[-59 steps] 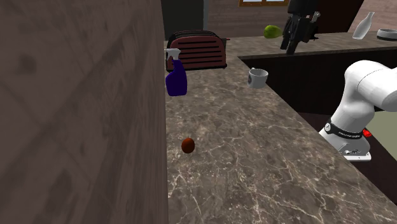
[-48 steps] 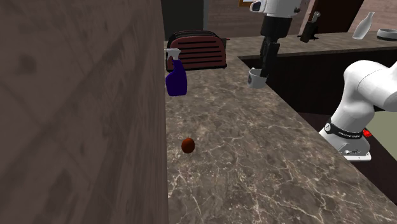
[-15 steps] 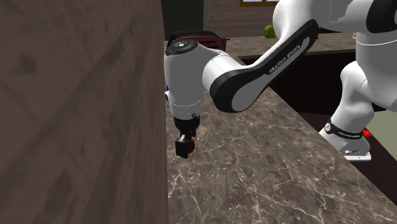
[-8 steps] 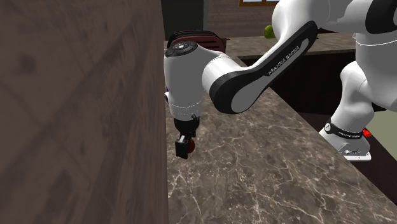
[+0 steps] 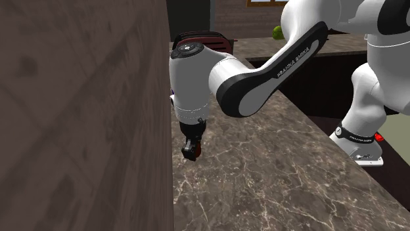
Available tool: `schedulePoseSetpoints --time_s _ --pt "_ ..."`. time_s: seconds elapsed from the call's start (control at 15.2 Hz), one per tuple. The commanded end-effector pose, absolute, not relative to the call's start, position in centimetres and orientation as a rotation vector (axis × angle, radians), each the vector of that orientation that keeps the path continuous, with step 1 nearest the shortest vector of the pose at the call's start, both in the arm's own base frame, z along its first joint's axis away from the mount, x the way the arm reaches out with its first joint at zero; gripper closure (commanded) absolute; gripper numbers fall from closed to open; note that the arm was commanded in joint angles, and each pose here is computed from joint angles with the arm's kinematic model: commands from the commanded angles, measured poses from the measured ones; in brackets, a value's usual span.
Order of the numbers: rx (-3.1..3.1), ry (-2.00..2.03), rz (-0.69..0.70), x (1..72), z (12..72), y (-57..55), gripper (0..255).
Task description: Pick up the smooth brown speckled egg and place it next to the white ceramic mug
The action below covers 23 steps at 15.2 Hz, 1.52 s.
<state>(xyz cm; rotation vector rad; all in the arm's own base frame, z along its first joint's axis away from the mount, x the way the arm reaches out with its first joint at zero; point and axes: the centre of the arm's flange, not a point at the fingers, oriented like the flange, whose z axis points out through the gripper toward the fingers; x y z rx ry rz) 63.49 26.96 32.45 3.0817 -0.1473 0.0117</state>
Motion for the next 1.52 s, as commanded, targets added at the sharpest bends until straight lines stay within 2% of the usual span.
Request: schedulePoseSetpoints --time_s 0.0,1.45 --pt "3.082 -0.147 0.011 63.5 32.4 26.9 255" --pt "3.082 -0.147 0.011 63.5 43.5 26.9 255"
